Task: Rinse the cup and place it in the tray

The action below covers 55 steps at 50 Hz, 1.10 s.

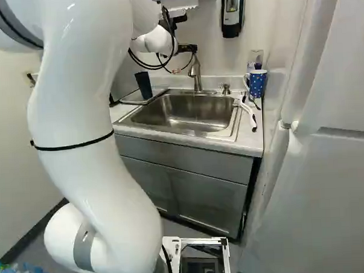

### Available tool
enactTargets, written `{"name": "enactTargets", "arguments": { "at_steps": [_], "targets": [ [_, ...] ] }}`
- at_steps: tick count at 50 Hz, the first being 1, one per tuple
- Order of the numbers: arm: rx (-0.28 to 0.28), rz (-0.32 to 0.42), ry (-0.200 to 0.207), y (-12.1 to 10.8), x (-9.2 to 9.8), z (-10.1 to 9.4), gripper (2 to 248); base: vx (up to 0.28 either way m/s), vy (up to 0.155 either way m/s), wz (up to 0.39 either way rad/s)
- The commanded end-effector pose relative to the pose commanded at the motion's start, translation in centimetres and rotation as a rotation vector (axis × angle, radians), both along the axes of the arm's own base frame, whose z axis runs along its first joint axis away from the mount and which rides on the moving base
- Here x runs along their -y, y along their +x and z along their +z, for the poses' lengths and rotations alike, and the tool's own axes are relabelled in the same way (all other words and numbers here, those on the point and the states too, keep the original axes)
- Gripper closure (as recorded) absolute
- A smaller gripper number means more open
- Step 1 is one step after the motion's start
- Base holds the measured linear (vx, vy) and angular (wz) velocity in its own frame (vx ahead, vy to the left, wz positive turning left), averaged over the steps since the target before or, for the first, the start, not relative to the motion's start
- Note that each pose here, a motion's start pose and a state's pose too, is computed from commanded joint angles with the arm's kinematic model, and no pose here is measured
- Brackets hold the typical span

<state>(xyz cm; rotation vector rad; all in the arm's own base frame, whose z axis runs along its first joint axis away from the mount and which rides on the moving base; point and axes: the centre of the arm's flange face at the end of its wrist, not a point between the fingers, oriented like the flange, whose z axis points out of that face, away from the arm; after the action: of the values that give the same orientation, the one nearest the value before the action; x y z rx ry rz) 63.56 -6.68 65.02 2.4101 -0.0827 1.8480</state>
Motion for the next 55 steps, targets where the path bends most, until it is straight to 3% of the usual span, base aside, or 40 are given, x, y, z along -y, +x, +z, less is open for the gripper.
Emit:
{"name": "enactTargets", "arguments": {
  "at_steps": [16, 32, 55],
  "targets": [
    [-0.015, 0.001, 0.002, 0.0, 0.0, -0.1, 3, 0.000, 0.000, 0.000],
    [0.027, -0.004, -0.004, -0.1, 0.2, 0.3, 3, 0.000, 0.000, 0.000],
    [0.000, -0.043, 0.000, -3.7, 2.2, 0.3, 3, 0.000, 0.000, 0.000]
  ]
}}
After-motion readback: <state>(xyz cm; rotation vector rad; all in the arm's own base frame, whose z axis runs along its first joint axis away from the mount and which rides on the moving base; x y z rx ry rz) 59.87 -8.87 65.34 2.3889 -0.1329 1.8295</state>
